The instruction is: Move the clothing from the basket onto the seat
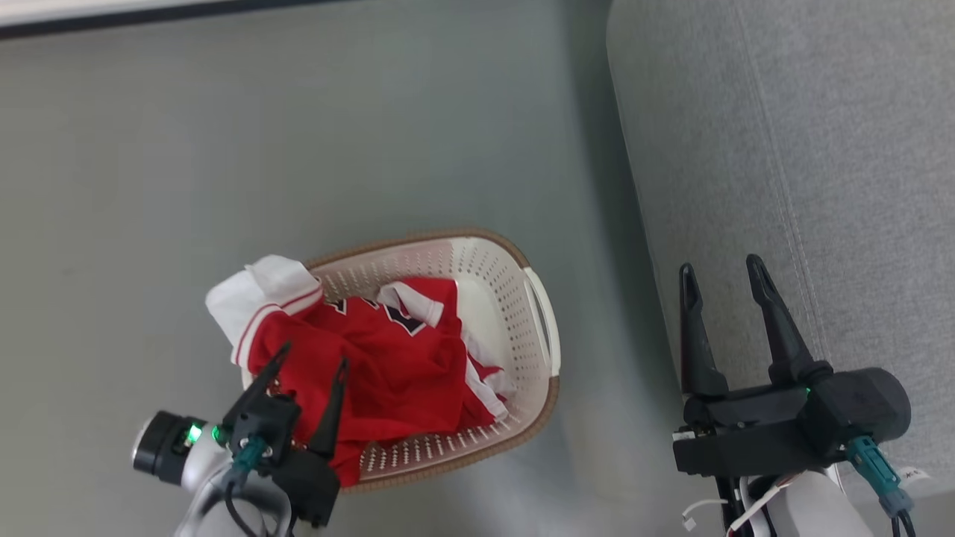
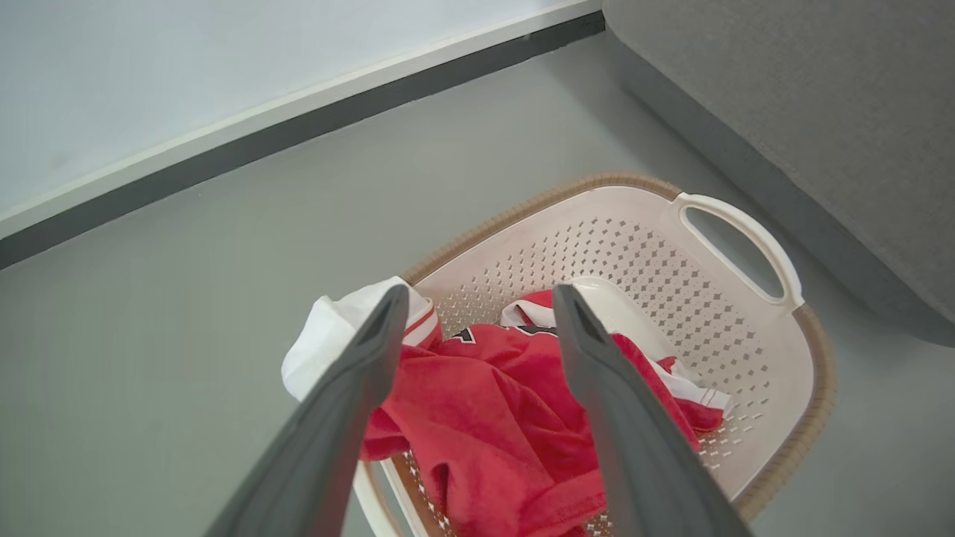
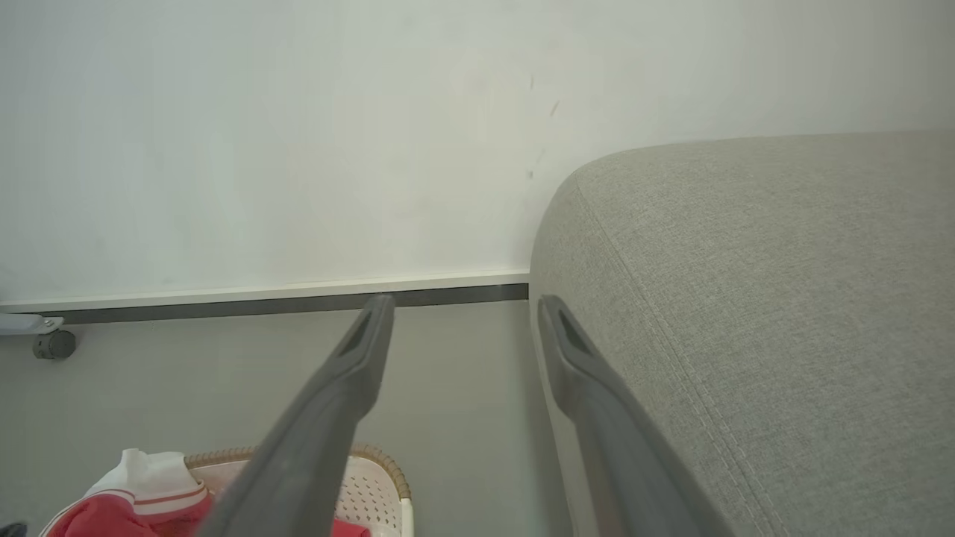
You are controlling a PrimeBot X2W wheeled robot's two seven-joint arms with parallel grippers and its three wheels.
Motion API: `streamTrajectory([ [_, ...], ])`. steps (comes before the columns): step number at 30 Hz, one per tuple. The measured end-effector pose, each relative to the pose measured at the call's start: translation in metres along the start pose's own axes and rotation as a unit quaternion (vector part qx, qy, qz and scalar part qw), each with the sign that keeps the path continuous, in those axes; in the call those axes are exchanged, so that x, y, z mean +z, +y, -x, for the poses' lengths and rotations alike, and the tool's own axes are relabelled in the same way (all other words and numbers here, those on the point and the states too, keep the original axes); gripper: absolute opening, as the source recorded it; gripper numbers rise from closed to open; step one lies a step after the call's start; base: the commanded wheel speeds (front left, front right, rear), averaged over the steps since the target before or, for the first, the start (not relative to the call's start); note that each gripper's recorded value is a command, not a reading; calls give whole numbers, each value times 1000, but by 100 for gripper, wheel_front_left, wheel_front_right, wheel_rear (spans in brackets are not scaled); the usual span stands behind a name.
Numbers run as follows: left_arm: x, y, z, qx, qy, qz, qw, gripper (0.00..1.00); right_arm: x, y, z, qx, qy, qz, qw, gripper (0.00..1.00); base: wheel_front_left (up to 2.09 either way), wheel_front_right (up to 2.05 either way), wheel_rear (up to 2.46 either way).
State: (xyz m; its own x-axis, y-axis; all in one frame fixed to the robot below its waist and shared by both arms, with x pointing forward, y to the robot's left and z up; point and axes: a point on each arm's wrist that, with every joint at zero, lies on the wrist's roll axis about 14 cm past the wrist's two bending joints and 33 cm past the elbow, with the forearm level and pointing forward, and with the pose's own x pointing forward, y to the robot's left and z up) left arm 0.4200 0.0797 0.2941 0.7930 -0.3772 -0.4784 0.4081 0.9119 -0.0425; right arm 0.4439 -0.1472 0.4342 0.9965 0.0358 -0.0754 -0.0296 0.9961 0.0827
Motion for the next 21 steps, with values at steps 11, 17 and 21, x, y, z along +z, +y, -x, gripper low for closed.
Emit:
streamTrajectory([
  [11, -34, 15, -49, 0, 46, -4, 999, 100, -24, -15, -28, -15, 12, 9, 1000, 100, 0, 0, 0],
  [17, -63, 19, -67, -5, 76, -12, 997, 100, -46, -19, -44, -17, 30, 13, 999, 100, 0, 0, 0],
  [21, -80, 15, -73, -16, 91, -15, 996, 100, -63, -21, -46, -18, 49, 15, 998, 100, 0, 0, 0],
])
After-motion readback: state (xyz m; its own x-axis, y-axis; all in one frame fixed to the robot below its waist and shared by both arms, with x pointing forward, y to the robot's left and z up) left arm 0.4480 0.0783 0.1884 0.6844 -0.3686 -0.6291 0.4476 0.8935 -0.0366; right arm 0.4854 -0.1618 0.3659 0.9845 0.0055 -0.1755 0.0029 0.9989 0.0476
